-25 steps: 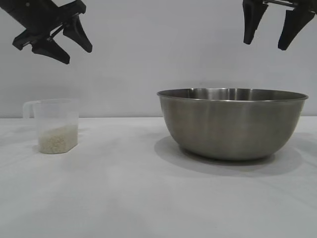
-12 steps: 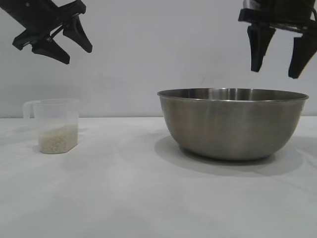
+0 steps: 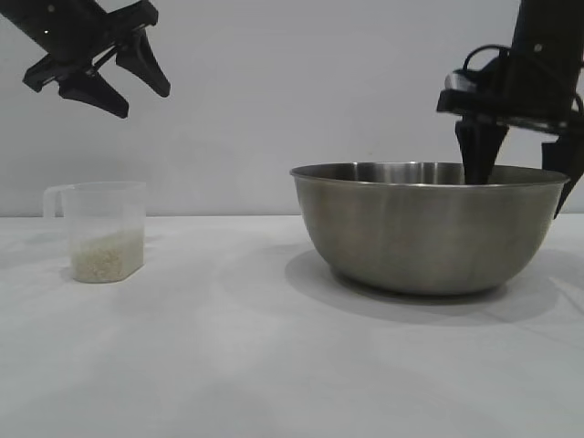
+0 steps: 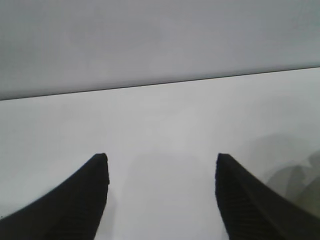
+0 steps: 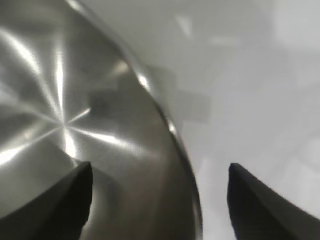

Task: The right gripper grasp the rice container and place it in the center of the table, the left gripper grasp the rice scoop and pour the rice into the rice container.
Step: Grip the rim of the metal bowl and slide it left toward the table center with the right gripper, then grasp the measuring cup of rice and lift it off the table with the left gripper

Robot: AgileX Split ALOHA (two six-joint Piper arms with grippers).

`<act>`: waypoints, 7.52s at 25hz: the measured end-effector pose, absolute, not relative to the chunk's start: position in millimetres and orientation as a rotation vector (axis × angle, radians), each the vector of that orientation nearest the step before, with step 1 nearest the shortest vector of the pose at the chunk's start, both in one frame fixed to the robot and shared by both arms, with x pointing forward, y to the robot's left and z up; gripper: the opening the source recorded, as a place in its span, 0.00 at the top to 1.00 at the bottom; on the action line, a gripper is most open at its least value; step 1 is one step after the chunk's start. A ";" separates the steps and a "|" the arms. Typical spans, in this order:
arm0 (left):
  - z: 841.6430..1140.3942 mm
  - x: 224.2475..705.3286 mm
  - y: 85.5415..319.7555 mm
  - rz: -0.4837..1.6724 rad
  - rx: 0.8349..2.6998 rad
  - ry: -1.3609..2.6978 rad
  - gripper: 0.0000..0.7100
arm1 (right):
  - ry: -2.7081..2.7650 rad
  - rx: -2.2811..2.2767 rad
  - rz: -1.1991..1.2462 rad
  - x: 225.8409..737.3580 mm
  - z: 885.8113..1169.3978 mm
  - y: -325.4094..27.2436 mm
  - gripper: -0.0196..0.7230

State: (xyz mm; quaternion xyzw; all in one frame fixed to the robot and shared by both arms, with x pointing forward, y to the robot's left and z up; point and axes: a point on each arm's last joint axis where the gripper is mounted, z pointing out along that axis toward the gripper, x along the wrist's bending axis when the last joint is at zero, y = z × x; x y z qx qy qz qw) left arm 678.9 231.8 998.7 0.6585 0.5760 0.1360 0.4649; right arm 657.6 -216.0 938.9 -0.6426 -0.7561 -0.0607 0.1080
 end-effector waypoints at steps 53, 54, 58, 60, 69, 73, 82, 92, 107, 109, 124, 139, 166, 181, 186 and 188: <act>998.6 678.9 232.0 0.341 1.626 1.410 0.45 | -2.456 -2.114 -0.471 602.8 1095.3 -263.8 0.36; 998.6 678.9 232.0 0.341 1.626 1.410 0.45 | -2.457 -2.118 -0.456 595.3 1095.8 -265.2 0.36; 998.2 678.7 232.2 0.347 1.636 1.406 0.45 | -2.459 -2.134 -0.423 557.0 1102.2 -270.1 0.36; 998.1 678.7 232.3 0.349 1.641 1.403 0.45 | -2.458 -2.144 -0.437 534.4 1108.0 -271.6 0.36; 998.0 678.6 232.3 0.350 1.644 1.402 0.45 | -2.469 -2.220 -0.591 428.3 1128.0 -279.1 0.36; 998.0 678.6 232.3 0.350 1.644 1.402 0.45 | -2.489 -2.249 -0.659 383.7 1125.0 -283.0 0.36; 998.0 678.7 232.4 0.352 1.643 1.403 0.45 | -2.524 -2.319 -0.992 286.1 1103.2 -289.6 0.36; 998.1 679.3 233.2 0.363 1.639 1.408 0.45 | -2.558 -2.340 -1.367 235.0 1058.8 -293.2 0.36; 998.0 678.7 232.5 0.352 1.643 1.404 0.45 | -2.570 -2.349 -1.484 228.4 1042.4 -294.6 0.36; 998.0 678.5 232.1 0.347 1.645 1.401 0.45 | -2.569 -2.349 -1.484 228.4 1042.4 -294.6 0.36; 1031.3 664.8 230.9 0.414 1.729 1.260 0.45 | -2.570 -2.350 -1.483 228.4 1042.4 -294.7 0.36; 1104.7 590.9 240.8 0.341 1.991 1.302 0.45 | -2.571 -2.351 -1.482 228.4 1042.4 -294.8 0.36; 1036.5 484.6 272.9 0.495 1.985 1.633 0.45 | -2.571 -2.351 -1.484 228.5 1042.5 -294.8 0.36; 983.2 453.5 285.2 0.729 1.633 1.680 0.45 | -2.571 -2.351 -1.484 228.5 1042.5 -294.8 0.36; 972.4 444.2 276.5 0.797 1.611 1.602 0.45 | -2.571 -2.351 -1.484 228.5 1042.5 -294.8 0.36; 966.9 438.0 267.3 0.812 1.626 1.537 0.45 | -2.571 -2.351 -1.484 228.5 1042.5 -294.8 0.36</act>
